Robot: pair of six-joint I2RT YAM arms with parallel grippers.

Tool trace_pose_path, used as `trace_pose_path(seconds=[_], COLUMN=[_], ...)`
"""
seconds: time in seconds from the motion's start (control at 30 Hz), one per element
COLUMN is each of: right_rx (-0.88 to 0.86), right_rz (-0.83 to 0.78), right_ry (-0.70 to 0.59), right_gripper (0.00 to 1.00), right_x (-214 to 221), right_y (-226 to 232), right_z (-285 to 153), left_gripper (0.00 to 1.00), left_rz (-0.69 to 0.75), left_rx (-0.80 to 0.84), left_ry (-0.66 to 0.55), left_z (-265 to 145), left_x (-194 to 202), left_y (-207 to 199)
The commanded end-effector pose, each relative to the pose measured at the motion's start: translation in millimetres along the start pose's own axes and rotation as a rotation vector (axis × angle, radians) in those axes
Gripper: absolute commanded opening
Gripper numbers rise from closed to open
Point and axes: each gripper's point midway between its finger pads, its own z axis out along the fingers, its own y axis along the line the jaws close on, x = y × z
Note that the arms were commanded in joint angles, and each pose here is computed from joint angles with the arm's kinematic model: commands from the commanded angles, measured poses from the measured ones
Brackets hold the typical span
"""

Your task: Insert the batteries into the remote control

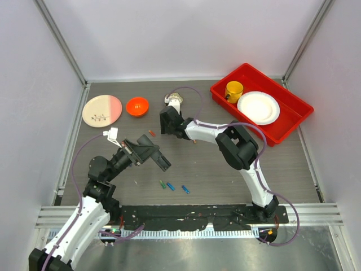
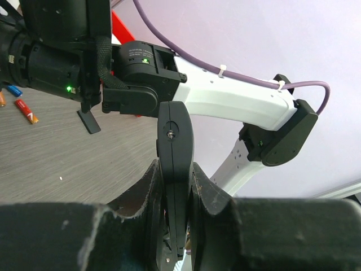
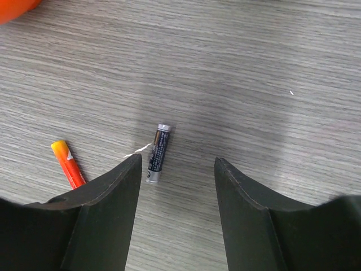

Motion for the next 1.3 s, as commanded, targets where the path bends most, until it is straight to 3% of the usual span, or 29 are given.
trace_pose_path(seconds=[0.0, 0.63, 0.9, 1.03, 1.17, 1.2, 1.27], right_rx=[0.007, 0.141, 0.083, 0.078, 0.133, 0.1, 0.09], right_rz=[0.003, -0.152, -0.097, -0.09, -0.032, 0.002, 0.015], right_ry=[-0.043, 0.085, 0.123, 0.101, 0.015, -0.053, -0.069], right_gripper=[0.57, 0.35, 0.1, 0.01, 0.01, 0.01, 0.01], right_x=[-16, 34, 42, 32, 5, -19, -16], right_y=[9, -15, -30, -36, -51, -46, -55], right_z=[1, 12, 5, -14, -52, -74, -94], left_gripper=[0.0, 0.0, 0.0, 0.0, 0.0, 0.0, 0.0], left_rz=[0.058, 0.058, 0.051, 0.03, 0.002, 0.006, -0.028], left_rx=[0.078, 0.078, 0.079, 0.085, 0.1, 0.124, 0.121], left_ry=[-0.011, -0.009, -0.004, 0.007, 0.045, 0.039, 0.041], left_z=[-2, -4, -4, -1, 5, 5, 6], left_x=[-4, -1, 1, 2, 10, 9, 14], left_y=[-17, -16, -15, -13, -5, -8, 0])
